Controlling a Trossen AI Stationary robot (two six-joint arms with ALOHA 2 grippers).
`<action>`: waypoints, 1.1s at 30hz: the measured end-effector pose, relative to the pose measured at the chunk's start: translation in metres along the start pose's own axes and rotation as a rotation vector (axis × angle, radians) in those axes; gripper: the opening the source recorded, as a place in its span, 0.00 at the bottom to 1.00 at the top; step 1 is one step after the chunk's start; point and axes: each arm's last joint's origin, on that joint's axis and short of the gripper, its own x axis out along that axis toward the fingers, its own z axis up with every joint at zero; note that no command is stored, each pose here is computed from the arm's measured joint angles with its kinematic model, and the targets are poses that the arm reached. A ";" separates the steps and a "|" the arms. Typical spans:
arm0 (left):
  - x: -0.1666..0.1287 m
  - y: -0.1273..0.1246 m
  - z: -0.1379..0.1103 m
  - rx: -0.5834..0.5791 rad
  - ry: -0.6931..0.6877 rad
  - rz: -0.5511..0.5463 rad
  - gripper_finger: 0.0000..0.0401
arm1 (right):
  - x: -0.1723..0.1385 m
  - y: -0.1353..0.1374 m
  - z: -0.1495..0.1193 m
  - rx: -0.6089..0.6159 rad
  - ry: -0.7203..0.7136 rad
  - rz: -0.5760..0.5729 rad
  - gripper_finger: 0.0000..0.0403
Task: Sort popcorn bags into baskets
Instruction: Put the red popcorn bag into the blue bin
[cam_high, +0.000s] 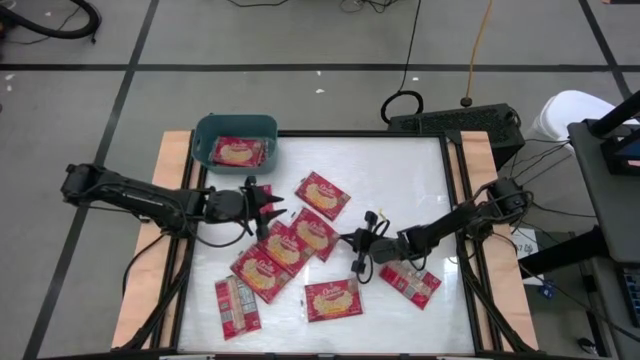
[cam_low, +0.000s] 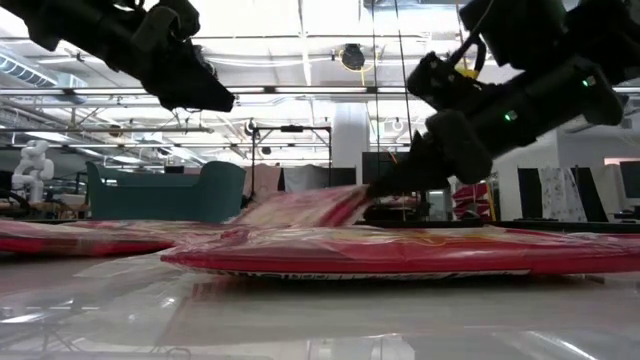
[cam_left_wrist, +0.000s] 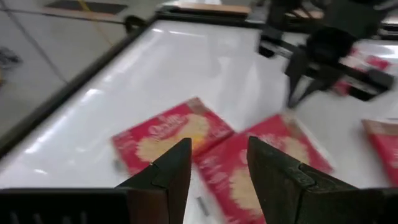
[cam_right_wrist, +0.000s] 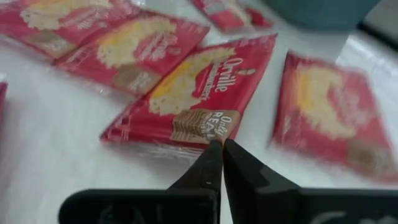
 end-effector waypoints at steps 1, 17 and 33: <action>0.003 0.000 -0.001 -0.009 0.006 -0.025 0.40 | 0.000 -0.001 0.002 -0.018 -0.006 -0.003 0.00; 0.049 0.016 -0.022 0.074 0.121 -0.051 0.78 | -0.005 -0.017 0.028 -0.288 -0.111 -0.050 0.00; 0.072 0.032 -0.036 0.113 0.154 -0.318 0.25 | -0.006 -0.020 0.036 -0.397 -0.156 -0.069 0.00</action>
